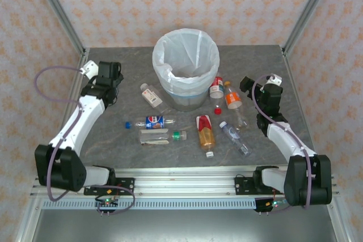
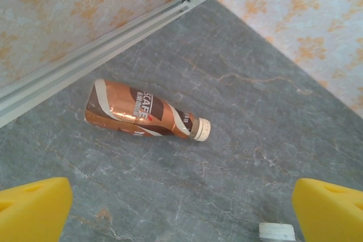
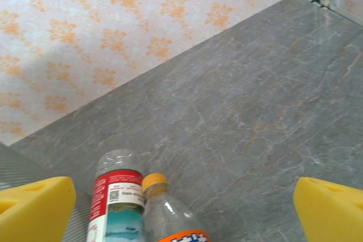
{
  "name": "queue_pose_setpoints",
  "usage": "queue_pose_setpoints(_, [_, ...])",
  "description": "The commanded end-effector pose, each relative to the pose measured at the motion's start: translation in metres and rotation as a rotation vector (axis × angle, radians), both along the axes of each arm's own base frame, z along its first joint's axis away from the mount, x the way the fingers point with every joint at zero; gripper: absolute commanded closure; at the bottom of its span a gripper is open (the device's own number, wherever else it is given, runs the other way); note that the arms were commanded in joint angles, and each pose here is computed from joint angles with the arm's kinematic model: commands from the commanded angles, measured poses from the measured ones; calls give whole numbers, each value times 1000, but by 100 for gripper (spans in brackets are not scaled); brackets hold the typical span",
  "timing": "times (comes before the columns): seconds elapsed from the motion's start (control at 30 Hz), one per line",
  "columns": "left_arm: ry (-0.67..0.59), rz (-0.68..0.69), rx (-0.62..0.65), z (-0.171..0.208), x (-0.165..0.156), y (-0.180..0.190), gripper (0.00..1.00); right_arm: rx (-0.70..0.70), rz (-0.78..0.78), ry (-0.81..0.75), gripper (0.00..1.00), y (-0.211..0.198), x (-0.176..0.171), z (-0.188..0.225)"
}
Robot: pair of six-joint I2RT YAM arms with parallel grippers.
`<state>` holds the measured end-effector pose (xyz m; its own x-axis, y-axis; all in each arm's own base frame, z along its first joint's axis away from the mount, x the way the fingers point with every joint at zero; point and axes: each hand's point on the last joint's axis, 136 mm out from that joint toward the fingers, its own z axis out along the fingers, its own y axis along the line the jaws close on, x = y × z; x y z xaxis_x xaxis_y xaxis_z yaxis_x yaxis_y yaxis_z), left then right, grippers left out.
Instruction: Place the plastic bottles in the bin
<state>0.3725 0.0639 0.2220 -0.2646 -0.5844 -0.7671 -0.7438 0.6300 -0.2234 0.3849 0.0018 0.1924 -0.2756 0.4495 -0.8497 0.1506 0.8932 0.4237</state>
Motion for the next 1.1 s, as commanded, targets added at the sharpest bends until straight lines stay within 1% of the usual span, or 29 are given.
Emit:
queue_pose_setpoints(0.0, [124, 115, 60, -1, -15, 24, 0, 18, 69, -25, 1, 13, -1, 17])
queue_pose_setpoints(0.03, [157, 90, 82, 1, -8, 30, 0, 13, 82, -21, 1, 15, -2, 17])
queue_pose_setpoints(0.13, [290, -89, 58, -8, 14, 39, 0, -6, 84, -8, 1, 14, -7, 15])
queue_pose_setpoints(0.27, [482, -199, 45, -22, 25, 65, 0, -19, 29, -3, 1, 5, -13, 9])
queue_pose_setpoints(0.3, [500, -236, 35, -25, 29, 68, 0, -17, 20, -6, 1, 3, -14, 8])
queue_pose_setpoints(0.37, [524, -332, -33, -39, 38, 72, 0, -14, 2, -6, 1, 0, -15, 4])
queue_pose_setpoints(0.43, [558, -412, -58, -51, 45, 77, 0, -17, -10, -4, 1, -2, -16, 0])
queue_pose_setpoints(0.5, [622, -497, -34, -62, 50, 79, 0, -24, -22, -1, 1, -4, -16, -1])
queue_pose_setpoints(0.57, [722, -618, -26, -82, 51, 76, 0, -35, -28, 6, 1, -6, -15, -3])
queue_pose_setpoints(0.63, [777, -698, -7, -92, 50, 74, 0, -39, -38, 11, 1, -8, -15, -5])
queue_pose_setpoints(0.73, [828, -741, 40, -104, 51, 82, 0, -40, -58, 18, 1, -11, -14, -7])
queue_pose_setpoints(0.83, [803, -794, -22, -120, 59, 75, 0, -37, -65, 23, 1, -12, -13, -8])
queue_pose_setpoints(0.97, [836, -858, -99, -143, 63, 66, 0, -50, -72, 37, 1, -14, -16, -8])
queue_pose_setpoints(1.07, [826, -892, -139, -152, 63, 58, 0, -59, -84, 41, 1, -16, -20, -8])
